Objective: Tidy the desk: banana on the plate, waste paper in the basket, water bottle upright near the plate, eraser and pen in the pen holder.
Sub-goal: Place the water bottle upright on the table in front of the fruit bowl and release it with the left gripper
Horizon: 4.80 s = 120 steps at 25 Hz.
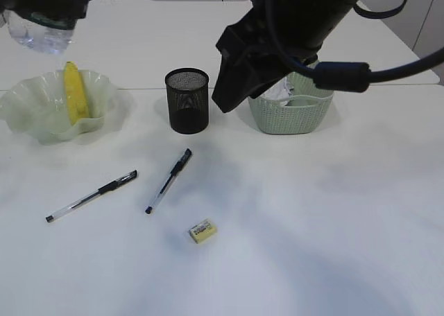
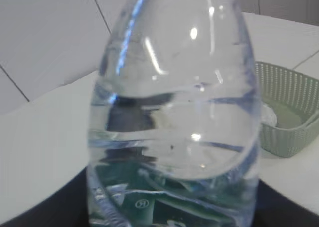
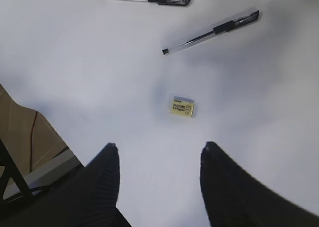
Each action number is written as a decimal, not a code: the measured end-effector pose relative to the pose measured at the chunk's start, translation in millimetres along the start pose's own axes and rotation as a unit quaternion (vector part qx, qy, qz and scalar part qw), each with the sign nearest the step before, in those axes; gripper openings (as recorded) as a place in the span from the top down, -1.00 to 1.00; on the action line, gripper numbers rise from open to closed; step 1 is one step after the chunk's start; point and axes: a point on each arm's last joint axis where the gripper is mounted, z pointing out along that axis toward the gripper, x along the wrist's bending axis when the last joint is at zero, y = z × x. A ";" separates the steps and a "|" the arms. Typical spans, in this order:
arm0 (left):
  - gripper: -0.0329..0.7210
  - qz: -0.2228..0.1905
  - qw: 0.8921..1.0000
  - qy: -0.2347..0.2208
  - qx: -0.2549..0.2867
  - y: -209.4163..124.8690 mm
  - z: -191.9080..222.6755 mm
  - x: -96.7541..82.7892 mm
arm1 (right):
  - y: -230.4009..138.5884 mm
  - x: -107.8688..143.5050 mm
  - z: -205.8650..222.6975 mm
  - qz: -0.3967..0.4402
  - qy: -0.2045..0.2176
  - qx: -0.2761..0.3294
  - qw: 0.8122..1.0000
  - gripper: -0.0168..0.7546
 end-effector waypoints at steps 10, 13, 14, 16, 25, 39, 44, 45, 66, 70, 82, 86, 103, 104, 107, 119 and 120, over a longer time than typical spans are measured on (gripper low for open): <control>-0.13 -0.060 0.996 0.067 -0.023 3.0 -20.7 48.9 | -0.7 0.2 0.0 0.007 0.001 0.004 1.000 -0.05; -0.13 -0.063 0.995 0.080 -0.022 -2.6 -28.5 57.0 | -0.7 0.2 0.0 0.010 0.001 0.004 1.000 -0.05; -0.13 -0.065 0.994 0.085 -0.016 -7.3 -30.1 59.5 | -0.8 -0.1 0.0 0.012 0.000 0.004 1.000 -0.05; -0.13 -0.070 0.993 0.097 0.002 -20.9 -32.6 64.4 | -1.4 -1.8 0.0 0.014 -0.010 0.007 1.000 -0.05; -0.13 -0.097 0.991 0.085 0.030 -52.6 -37.1 67.6 | -18.1 -27.3 13.0 0.043 -0.095 0.054 0.993 -0.05; -0.13 -0.141 0.986 0.086 0.025 -53.7 -37.8 70.0 | -58.5 -83.3 6.4 0.156 -0.128 0.073 0.977 -0.05; -0.13 -0.143 0.986 0.086 0.024 -53.7 -37.9 70.3 | -82.3 -70.5 -2.6 0.164 -0.138 0.049 0.976 -0.05; -0.13 -0.143 0.986 0.086 0.024 -53.7 -37.9 70.3 | -88.1 -68.0 -2.8 0.170 -0.140 0.043 0.975 -0.05; -0.13 -0.152 0.985 0.079 0.000 -44.2 -47.4 68.5 | -123.9 -35.2 -48.0 0.171 -0.158 0.011 0.972 -0.05; -0.13 -0.153 0.985 0.079 0.000 -44.2 -47.4 68.5 | -124.0 -35.3 -48.0 0.171 -0.159 0.012 0.972 -0.05; -0.13 -0.156 0.985 0.077 0.008 -47.9 -43.5 68.2 | -124.1 -35.2 -48.0 0.171 -0.159 0.013 0.972 -0.05; -0.13 -0.155 0.985 0.077 0.008 -47.9 -43.5 68.2 | -124.2 -35.2 -48.0 0.172 -0.159 0.013 0.972 -0.05; -0.13 -0.161 0.984 0.073 0.009 -48.3 -43.4 67.6 | -124.3 -35.2 -48.0 0.173 -0.159 0.013 0.972 -0.05; -0.13 -0.159 0.984 0.073 0.011 -48.5 -43.4 67.5 | -124.3 -35.2 -48.0 0.173 -0.159 0.013 0.972 -0.05; -0.13 -0.160 0.984 0.072 0.013 -49.0 -43.4 67.3 | -124.3 -35.2 -48.0 0.173 -0.159 0.013 0.972 -0.05; -0.13 -0.180 0.981 0.070 0.020 -50.6 -43.3 66.8 | -124.3 -35.2 -48.0 0.173 -0.159 0.013 0.972 -0.05; -0.13 -0.185 0.980 0.072 0.021 -50.9 -43.4 67.1 | -124.3 -35.2 -48.0 0.173 -0.159 0.013 0.972 -0.05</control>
